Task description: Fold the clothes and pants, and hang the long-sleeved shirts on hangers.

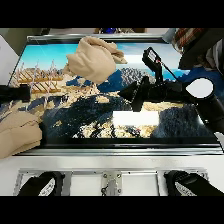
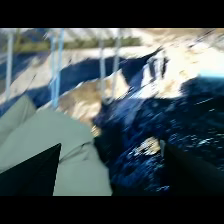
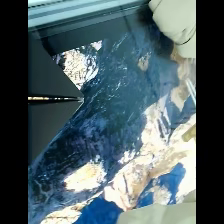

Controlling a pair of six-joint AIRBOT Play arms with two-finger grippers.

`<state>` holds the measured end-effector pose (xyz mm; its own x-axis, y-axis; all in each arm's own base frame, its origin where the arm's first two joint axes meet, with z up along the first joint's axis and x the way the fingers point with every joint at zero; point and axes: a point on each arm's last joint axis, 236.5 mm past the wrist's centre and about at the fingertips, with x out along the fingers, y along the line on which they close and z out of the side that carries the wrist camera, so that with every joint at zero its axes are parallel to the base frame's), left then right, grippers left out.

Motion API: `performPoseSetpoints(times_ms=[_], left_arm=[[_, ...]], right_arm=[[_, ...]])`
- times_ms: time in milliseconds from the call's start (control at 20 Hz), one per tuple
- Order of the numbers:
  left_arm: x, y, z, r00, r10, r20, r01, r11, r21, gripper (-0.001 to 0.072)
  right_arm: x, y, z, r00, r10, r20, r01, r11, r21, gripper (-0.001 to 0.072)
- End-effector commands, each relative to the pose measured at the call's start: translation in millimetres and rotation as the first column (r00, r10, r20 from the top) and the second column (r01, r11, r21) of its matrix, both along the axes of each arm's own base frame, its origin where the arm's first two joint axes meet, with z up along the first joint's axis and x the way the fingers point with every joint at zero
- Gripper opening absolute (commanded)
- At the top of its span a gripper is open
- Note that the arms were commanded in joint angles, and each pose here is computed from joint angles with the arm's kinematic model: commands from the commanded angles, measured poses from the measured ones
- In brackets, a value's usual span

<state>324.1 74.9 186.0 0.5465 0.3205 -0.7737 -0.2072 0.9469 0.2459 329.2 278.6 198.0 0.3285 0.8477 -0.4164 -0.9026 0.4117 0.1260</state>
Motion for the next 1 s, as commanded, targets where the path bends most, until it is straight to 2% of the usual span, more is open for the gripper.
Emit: performPoseSetpoints(times_ms=[0,100,200,450,650,700,850,950], left_arm=[[-48,105,-66,0.900,0.343,-0.268,-0.349,0.937,0.025,0.0720],[-69,138,-121,0.822,0.419,-0.386,-0.443,0.896,0.029,0.0720],[-87,154,-175,0.770,0.438,-0.463,-0.481,0.876,0.028,0.0720],[-95,153,-266,0.765,0.371,-0.527,-0.437,0.900,-0.001,0.0720],[-110,143,-293,0.726,0.362,-0.585,-0.454,0.891,-0.012,0.0719],[-110,143,-291,0.726,0.371,-0.579,-0.462,0.887,-0.011,0.0659],[-103,147,-266,0.757,0.419,-0.501,-0.488,0.873,-0.007,0.0039],[-96,149,-225,0.793,0.446,-0.416,-0.490,0.872,0.000,0.0025]], right_arm=[[4,-6,-9,0.998,-0.042,-0.040,0.041,0.999,-0.029,0.0026],[4,-6,-9,0.998,-0.042,-0.041,0.041,0.999,-0.029,0.0026],[4,-6,-9,0.998,-0.047,-0.050,0.046,0.999,-0.026,0.0026],[4,-6,-9,0.996,-0.058,-0.073,0.056,0.998,-0.017,0.0026],[4,-6,-9,0.996,-0.058,-0.073,0.057,0.998,-0.016,0.0026],[4,-6,-9,0.996,-0.058,-0.073,0.057,0.998,-0.016,0.0026],[4,-6,-9,0.996,-0.058,-0.072,0.057,0.998,-0.016,0.0026],[4,-7,-5,0.996,-0.062,-0.061,0.061,0.998,-0.012,0.0026]])
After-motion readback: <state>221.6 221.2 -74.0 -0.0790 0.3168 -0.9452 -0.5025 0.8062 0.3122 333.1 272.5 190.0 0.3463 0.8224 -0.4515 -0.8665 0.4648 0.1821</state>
